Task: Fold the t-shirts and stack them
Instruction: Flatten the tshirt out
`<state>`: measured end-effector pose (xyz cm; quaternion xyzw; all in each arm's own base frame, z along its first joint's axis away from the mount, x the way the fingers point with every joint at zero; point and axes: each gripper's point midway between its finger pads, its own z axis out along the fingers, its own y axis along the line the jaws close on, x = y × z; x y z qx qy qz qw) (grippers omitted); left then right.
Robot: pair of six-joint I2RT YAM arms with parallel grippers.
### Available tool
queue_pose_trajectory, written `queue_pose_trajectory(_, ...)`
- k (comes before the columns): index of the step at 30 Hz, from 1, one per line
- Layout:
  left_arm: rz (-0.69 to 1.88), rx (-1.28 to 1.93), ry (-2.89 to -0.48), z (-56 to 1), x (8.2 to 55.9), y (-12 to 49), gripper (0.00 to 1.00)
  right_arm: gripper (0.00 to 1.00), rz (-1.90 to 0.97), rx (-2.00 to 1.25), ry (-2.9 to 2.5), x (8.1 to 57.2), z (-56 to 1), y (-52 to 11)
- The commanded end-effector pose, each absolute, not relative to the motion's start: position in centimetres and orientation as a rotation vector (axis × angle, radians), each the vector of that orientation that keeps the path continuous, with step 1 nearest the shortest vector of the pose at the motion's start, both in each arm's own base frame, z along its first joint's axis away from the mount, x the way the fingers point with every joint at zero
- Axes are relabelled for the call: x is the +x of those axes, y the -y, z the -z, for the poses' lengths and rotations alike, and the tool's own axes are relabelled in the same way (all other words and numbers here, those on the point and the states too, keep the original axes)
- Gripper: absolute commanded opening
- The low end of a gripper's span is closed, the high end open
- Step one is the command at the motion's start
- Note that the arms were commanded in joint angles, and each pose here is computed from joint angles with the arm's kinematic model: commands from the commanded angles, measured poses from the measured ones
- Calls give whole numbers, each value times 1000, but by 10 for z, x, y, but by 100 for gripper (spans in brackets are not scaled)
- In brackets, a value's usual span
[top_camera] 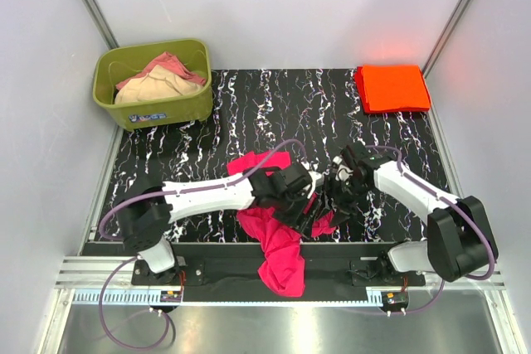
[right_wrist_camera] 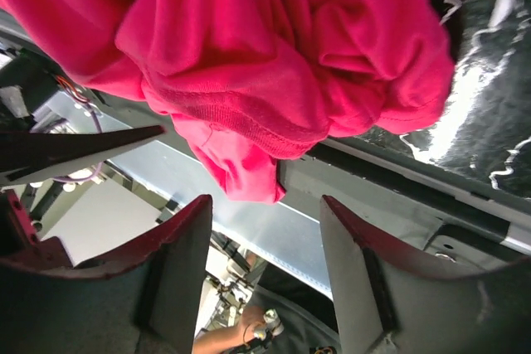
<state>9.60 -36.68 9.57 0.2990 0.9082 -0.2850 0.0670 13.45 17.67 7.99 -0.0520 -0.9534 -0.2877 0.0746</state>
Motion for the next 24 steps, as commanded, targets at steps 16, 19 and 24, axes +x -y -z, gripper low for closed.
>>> queue_pose_trajectory(16,589,796,-2716,-55,118,377,45,54,822,-226,2899,127,-56,-181)
queue_pose_trajectory(19,560,790,-2718,-50,120,374,45,54,799,-232,2926,133,-52,-179)
queue_pose_trajectory(24,561,788,-2724,-48,118,374,54,54,741,-270,2984,147,-48,-176)
